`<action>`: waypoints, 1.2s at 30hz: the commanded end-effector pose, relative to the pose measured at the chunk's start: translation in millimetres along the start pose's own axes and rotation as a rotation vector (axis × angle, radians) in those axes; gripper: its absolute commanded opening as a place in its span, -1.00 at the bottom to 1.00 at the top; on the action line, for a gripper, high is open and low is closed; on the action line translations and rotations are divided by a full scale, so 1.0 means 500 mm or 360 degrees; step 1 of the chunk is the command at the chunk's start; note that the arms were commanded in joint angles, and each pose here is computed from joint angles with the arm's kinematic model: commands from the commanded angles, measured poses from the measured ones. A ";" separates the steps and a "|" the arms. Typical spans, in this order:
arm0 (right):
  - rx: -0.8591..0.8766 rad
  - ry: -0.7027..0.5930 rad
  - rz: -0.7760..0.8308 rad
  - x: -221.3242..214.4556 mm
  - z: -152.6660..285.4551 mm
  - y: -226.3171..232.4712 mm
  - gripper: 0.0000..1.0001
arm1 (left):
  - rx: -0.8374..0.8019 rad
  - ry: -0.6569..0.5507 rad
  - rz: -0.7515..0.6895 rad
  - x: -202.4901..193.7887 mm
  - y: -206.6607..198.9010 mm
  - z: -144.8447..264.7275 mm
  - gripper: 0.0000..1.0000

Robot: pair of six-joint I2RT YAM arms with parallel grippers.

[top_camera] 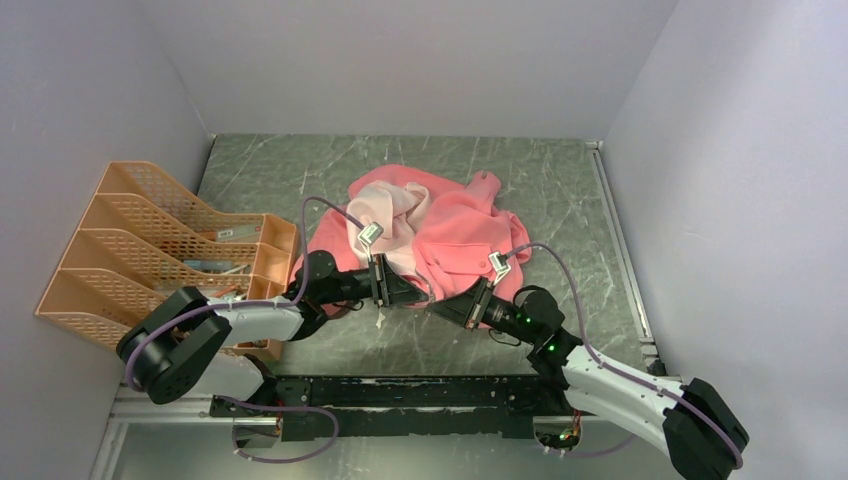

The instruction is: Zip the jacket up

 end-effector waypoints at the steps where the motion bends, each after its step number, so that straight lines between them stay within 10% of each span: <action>1: 0.0045 -0.0012 0.0007 -0.005 0.002 0.003 -0.58 | -0.0093 0.0006 -0.0047 -0.003 -0.016 -0.005 -0.84; 14: 0.0039 0.0006 0.0023 -0.009 0.002 0.008 -1.00 | -0.0090 0.0003 -0.0031 -0.005 -0.011 -0.005 -0.84; 36: -0.0098 -0.0263 0.0076 0.093 -0.030 0.080 -1.00 | 0.0039 0.0132 -0.0148 -0.029 -0.006 0.001 -0.84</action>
Point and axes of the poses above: each gripper's point midway between its finger pads, its own z axis back along the fingers, its own y axis along the line the jaws close on, x = y × z, the point moved 10 cm from there along z, back along the fingers, and after that the axes turned 12 degrees about z, right-handed, at the moved point
